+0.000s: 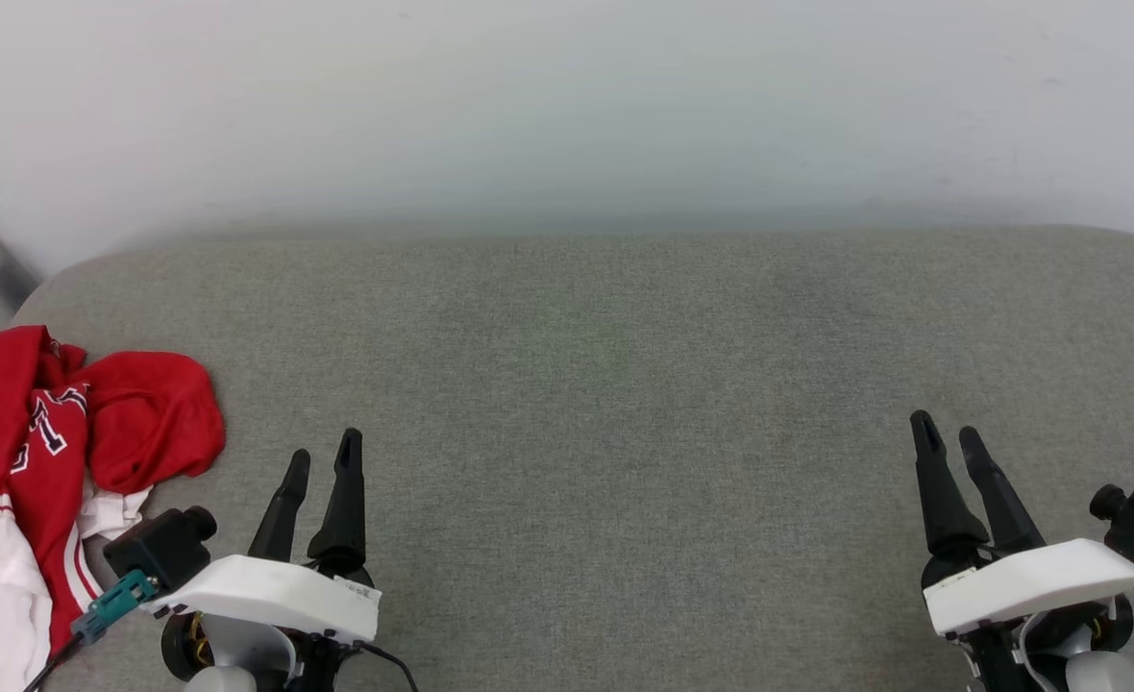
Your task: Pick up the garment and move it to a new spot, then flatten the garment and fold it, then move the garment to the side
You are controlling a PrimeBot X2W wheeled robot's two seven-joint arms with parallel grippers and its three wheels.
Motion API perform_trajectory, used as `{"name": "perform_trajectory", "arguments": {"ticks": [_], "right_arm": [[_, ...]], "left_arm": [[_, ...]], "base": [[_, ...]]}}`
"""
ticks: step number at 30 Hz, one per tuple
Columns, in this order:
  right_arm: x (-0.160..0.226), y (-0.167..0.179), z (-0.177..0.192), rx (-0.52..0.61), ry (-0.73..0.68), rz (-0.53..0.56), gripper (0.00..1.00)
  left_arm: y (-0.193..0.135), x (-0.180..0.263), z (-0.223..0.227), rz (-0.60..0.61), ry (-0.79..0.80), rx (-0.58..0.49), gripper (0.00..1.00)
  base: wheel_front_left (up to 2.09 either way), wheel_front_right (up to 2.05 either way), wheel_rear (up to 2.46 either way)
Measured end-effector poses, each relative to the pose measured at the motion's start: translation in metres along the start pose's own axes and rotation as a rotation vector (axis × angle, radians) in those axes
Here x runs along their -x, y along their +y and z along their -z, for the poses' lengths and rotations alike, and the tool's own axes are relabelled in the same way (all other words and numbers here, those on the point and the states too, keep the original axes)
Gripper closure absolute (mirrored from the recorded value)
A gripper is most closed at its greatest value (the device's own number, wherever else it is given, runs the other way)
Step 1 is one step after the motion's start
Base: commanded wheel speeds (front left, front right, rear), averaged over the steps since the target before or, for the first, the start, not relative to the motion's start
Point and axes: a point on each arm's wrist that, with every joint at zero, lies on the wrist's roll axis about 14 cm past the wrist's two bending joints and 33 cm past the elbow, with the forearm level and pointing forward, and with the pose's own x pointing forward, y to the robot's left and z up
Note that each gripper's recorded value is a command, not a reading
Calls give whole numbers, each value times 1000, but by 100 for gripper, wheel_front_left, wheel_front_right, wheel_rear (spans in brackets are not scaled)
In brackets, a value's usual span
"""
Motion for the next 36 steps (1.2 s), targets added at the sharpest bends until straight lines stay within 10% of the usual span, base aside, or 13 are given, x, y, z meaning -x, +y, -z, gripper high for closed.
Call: {"name": "perform_trajectory", "arguments": {"ticks": [36], "right_arm": [[3,9,3,431,36,-41,0]], "left_arm": [[-7,3,8,58,-4,-442,0]], "base": [[0,0,0]]}}
